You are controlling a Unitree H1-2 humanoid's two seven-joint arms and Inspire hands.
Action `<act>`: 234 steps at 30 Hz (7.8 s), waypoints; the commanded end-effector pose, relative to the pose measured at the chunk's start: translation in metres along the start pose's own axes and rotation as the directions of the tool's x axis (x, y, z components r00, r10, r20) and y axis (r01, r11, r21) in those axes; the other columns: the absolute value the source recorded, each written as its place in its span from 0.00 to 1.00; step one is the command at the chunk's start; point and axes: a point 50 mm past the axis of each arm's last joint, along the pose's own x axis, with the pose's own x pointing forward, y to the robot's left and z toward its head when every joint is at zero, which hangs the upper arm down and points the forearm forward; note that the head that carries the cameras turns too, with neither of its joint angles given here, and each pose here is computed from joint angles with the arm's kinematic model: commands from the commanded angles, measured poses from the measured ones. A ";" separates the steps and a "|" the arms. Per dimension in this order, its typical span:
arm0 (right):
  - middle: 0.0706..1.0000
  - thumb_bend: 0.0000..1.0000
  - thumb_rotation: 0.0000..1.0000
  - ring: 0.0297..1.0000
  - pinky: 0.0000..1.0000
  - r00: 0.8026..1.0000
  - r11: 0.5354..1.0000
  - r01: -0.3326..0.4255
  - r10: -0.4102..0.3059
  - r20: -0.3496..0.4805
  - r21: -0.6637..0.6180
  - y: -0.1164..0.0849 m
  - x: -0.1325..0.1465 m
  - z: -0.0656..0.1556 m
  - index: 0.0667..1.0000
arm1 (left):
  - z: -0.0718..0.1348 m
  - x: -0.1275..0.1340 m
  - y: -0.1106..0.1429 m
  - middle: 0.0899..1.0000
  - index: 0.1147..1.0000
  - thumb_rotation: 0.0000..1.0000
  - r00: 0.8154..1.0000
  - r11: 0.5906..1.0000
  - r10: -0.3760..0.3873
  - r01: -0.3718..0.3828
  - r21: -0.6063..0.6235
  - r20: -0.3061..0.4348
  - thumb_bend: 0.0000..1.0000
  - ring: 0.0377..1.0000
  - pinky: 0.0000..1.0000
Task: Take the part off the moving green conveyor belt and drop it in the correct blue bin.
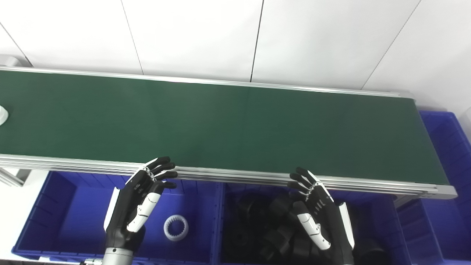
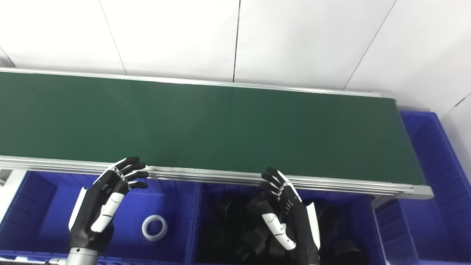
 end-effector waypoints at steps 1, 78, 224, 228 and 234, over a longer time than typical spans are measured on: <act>0.78 0.55 0.67 0.74 0.66 0.998 1.000 0.002 -0.003 0.060 0.012 0.001 0.004 0.008 0.83 | 0.008 0.004 -0.001 0.71 0.72 0.62 0.998 1.000 -0.009 0.008 0.007 0.068 0.59 0.67 0.58; 0.80 0.21 0.64 0.75 0.65 1.000 1.000 0.006 -0.005 -0.027 0.028 0.000 0.013 -0.038 0.86 | 0.124 0.169 -0.009 0.76 0.74 0.17 0.935 0.658 -0.213 -0.078 0.749 0.284 0.74 0.70 0.57; 0.79 0.28 0.66 0.74 0.65 0.999 1.000 0.015 -0.014 -0.038 0.025 -0.005 0.009 -0.040 0.86 | 0.058 0.265 0.053 0.86 0.75 0.02 0.932 0.138 -0.091 0.361 0.922 -0.351 0.89 0.85 0.85; 0.80 0.27 0.68 0.75 0.65 0.999 1.000 0.007 -0.006 -0.035 0.027 -0.005 0.009 -0.039 0.87 | 0.061 0.267 0.055 0.86 0.75 0.01 0.934 0.138 -0.093 0.355 0.925 -0.345 0.89 0.84 0.85; 0.79 0.29 0.66 0.74 0.65 0.999 0.999 0.014 -0.013 -0.036 0.032 -0.005 0.009 -0.039 0.86 | 0.063 0.268 0.055 0.85 0.76 0.00 0.934 0.137 -0.088 0.355 0.925 -0.345 0.89 0.84 0.85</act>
